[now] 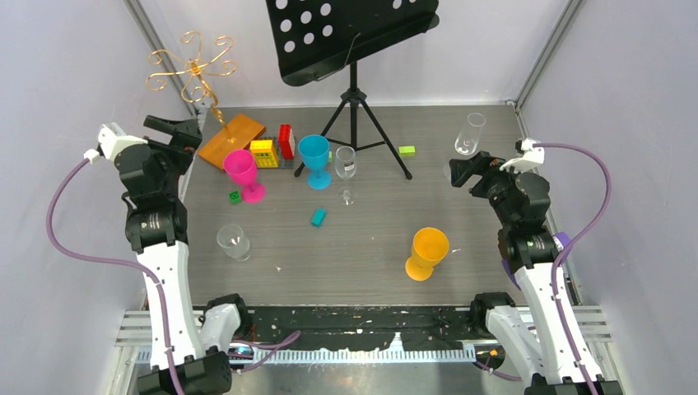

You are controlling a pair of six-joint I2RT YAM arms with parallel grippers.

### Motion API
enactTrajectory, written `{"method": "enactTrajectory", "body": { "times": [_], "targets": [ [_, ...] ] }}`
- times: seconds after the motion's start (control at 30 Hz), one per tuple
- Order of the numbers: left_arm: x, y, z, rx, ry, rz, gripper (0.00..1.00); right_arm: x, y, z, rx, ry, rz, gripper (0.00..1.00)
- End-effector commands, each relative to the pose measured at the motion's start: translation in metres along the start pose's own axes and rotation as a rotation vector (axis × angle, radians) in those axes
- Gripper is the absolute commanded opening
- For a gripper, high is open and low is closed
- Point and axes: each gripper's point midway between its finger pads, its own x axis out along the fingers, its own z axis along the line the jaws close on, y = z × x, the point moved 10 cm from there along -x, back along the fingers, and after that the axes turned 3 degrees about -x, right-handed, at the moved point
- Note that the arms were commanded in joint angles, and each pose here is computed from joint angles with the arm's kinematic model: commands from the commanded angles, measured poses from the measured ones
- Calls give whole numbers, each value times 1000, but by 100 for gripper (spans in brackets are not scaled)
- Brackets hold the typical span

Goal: Place the wine glass upside down on the wine glass rack

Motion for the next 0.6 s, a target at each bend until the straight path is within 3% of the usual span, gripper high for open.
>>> {"method": "enactTrajectory", "body": {
  "times": [0.0, 0.2, 0.37, 0.47, 0.57],
  "targets": [
    [4, -4, -8, 28, 225, -21, 95, -12, -13, 15, 28, -96, -2, 95],
    [18, 17, 19, 208, 350, -102, 91, -13, -11, 16, 12, -131, 14, 95],
    [30, 48, 48, 437, 427, -323, 94, -10, -12, 19, -1, -166, 18, 95],
    [35, 61, 45, 625, 453, -351, 96, -9, -11, 21, 2, -187, 24, 95],
    [45, 70, 47, 690, 475, -400, 98, -8, -10, 22, 7, -204, 29, 95]
  ]
}}
